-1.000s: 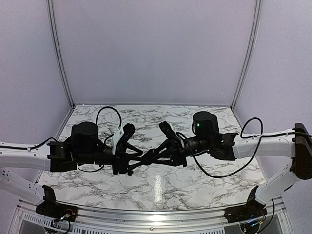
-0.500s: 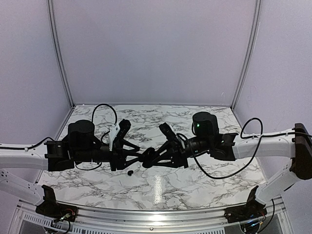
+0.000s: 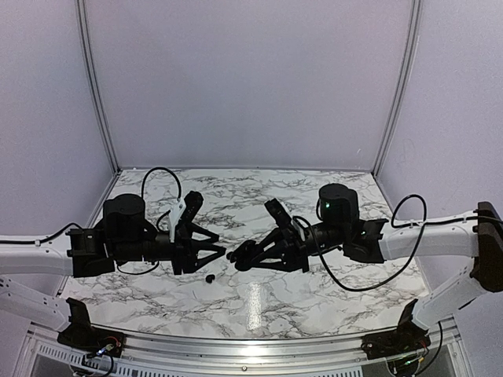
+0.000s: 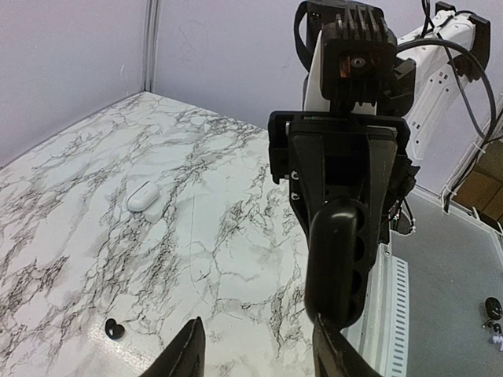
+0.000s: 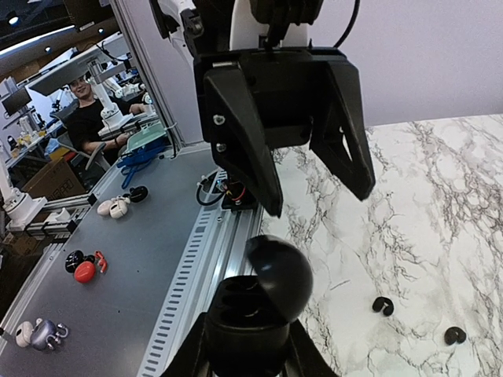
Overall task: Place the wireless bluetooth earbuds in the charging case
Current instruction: Pick up the right earbud from the center of the board.
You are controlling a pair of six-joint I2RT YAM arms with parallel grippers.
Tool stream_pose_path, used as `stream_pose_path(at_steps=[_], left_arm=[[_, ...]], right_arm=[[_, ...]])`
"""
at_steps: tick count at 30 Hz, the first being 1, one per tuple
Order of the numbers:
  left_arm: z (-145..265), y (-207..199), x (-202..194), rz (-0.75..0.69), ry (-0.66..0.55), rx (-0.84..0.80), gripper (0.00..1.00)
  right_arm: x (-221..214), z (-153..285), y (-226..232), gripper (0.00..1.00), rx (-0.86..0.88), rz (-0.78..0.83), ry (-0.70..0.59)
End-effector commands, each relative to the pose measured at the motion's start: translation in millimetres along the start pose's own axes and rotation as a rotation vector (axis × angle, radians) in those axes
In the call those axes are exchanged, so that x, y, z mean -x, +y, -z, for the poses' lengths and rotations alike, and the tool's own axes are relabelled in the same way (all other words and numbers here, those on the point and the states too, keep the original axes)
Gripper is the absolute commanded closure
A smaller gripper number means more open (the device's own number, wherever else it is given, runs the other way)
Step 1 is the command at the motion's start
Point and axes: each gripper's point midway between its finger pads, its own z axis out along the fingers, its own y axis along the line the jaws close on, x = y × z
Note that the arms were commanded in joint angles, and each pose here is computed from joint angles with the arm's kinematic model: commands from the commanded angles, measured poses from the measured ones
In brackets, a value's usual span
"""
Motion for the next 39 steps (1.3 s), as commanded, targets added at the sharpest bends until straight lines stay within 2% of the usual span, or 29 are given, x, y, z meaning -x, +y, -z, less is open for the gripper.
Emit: stream_pose_path(at_steps=[1, 5, 10, 13, 17, 24, 30, 39], left_arm=[[11.7, 5.7, 8.1, 0.023, -0.041, 0.013, 0.52], [15.6, 14.3, 2.9, 0.047, -0.042, 0.047, 0.52], [16.5, 47.1, -20.6, 0.100, -0.007, 0.192, 0.53], [14.1, 66.3, -44.7, 0.157, 0.056, 0.262, 0.54], [11.2, 86.1, -73.6, 0.242, 0.137, 0.345, 0.61], [12.9, 108.2, -90.7, 0.312, 0.162, 0.441, 0.62], [16.8, 112.1, -100.4, 0.358, 0.178, 0.460, 0.63], [17.3, 98.5, -97.7, 0.327, 0.170, 0.379, 0.63]], right_arm=[[23.2, 18.3, 1.2, 1.00, -0.011, 0.038, -0.093], [32.1, 34.6, -3.2, 1.00, -0.061, 0.052, -0.158], [36.9, 48.0, -5.9, 1.00, -0.109, 0.071, -0.193], [38.3, 51.9, -5.4, 1.00, -0.119, 0.077, -0.200], [37.4, 53.3, -4.4, 1.00, -0.117, 0.080, -0.199], [36.0, 53.2, -0.6, 1.00, -0.096, 0.081, -0.195], [31.8, 55.6, 9.0, 1.00, -0.074, 0.134, -0.208], [38.2, 55.6, 37.0, 1.00, -0.066, 0.370, -0.184]])
